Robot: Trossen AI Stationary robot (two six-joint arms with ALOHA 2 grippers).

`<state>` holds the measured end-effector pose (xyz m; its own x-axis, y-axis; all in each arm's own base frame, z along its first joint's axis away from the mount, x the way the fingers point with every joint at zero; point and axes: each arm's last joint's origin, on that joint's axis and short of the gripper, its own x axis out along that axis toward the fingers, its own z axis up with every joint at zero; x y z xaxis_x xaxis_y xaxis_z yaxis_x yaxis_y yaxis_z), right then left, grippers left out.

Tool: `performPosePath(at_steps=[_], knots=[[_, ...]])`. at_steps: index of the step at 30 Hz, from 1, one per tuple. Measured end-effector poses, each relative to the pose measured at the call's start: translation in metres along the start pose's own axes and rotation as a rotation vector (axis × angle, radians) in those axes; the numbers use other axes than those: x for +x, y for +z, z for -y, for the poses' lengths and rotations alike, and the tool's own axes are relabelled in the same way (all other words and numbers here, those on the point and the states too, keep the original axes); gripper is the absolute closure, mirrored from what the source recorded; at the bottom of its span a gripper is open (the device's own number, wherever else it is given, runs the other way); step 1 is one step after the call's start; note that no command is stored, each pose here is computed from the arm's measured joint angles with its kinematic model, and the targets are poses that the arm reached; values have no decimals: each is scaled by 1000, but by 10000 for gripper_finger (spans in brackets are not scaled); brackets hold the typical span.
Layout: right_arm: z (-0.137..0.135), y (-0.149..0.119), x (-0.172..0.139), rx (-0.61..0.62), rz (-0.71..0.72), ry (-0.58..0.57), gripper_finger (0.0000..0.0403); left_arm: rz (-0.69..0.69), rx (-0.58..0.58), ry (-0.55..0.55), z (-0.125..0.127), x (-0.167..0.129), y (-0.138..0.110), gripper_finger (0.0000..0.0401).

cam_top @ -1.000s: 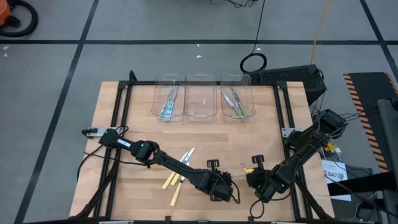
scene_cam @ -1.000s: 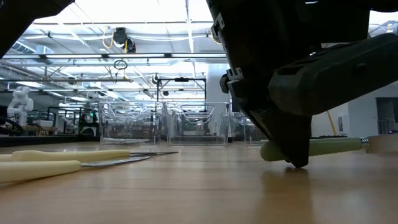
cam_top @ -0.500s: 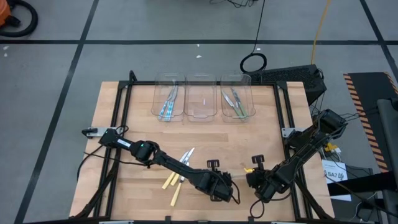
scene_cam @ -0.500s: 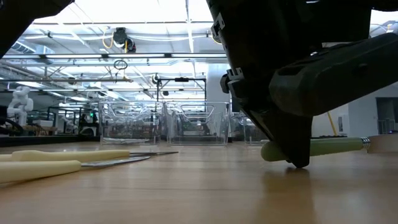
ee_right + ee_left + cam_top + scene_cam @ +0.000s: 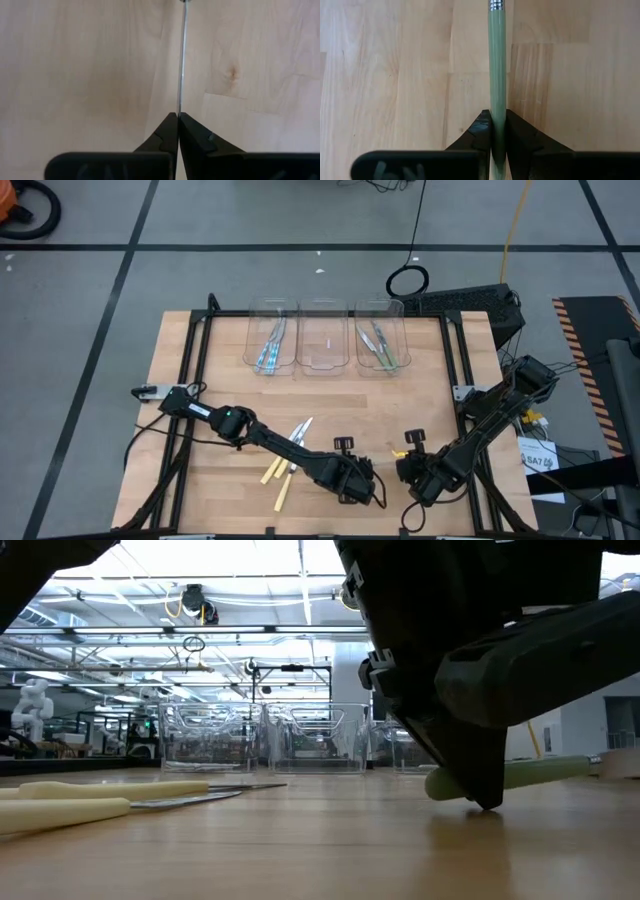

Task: Sort silverware by color (type)
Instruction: Put the green knife into the right transparent bin

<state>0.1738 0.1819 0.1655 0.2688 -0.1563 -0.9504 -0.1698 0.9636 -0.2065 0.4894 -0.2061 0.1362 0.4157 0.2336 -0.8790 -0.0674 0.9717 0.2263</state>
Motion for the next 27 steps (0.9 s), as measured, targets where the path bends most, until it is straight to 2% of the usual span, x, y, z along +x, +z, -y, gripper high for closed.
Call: performPosePath(at_steps=[6, 9, 17, 27], knots=[[2, 10, -20, -76, -26, -29, 397, -4, 16, 4, -7, -3, 3, 366], [6, 15, -30, -116, -30, -81, 397, -29, 24, 22, -15, -6, 3, 366], [17, 23, -51, -144, -65, -169, 390, -31, 29, 54, -38, -32, 11, 366], [18, 12, -65, -89, -63, -317, 309, -79, -15, 82, -47, -39, 8, 366]])
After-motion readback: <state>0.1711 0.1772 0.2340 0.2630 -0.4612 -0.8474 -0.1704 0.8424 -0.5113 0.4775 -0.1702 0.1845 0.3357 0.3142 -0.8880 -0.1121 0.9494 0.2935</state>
